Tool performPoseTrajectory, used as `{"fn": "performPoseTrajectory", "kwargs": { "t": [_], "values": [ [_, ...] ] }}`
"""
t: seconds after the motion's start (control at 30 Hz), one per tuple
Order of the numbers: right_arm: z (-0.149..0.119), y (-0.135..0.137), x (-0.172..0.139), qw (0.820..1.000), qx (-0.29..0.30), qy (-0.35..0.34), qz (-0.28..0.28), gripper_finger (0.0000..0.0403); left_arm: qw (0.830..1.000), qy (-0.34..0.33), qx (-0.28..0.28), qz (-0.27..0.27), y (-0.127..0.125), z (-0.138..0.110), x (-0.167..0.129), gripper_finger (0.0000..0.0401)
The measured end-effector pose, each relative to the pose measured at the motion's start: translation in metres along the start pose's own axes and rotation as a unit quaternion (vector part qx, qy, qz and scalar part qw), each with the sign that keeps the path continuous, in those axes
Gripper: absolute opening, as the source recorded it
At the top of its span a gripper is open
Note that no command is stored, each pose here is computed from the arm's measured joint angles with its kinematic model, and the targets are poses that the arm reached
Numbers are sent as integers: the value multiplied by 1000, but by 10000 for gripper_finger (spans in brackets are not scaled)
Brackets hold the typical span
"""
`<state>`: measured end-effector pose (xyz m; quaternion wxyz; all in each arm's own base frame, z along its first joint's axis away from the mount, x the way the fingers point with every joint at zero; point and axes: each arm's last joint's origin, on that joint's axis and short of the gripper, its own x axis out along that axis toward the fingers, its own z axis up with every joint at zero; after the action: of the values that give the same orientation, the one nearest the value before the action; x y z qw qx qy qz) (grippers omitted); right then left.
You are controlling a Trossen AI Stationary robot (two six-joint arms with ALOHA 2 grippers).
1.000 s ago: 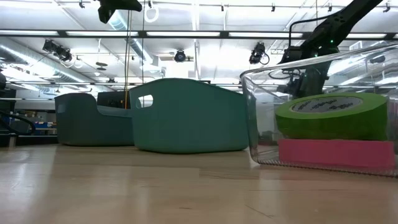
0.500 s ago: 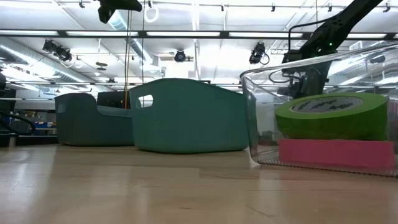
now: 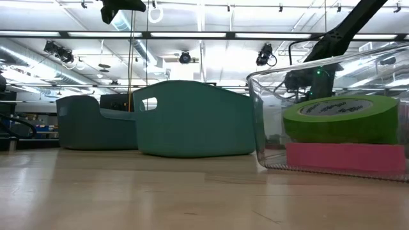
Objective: Pick and place Stapler, Stapler remover, tape
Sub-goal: Put the violet staple remover into the blue bin
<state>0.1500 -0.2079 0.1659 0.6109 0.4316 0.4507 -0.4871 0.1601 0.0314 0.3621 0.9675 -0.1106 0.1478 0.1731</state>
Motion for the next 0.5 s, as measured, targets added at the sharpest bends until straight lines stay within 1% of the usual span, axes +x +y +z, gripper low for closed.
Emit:
{"fn": "performPoseTrajectory", "kwargs": {
  "t": [0.07, 0.5],
  "values": [
    [0, 0, 1, 1000, 5, -5, -9, 211, 1000, 0, 0, 0, 0, 0, 0, 16],
    [0, 0, 0, 1000, 2, -3, -9, 161, 1000, 0, 0, 0, 0, 0, 0, 16]
  ]
}}
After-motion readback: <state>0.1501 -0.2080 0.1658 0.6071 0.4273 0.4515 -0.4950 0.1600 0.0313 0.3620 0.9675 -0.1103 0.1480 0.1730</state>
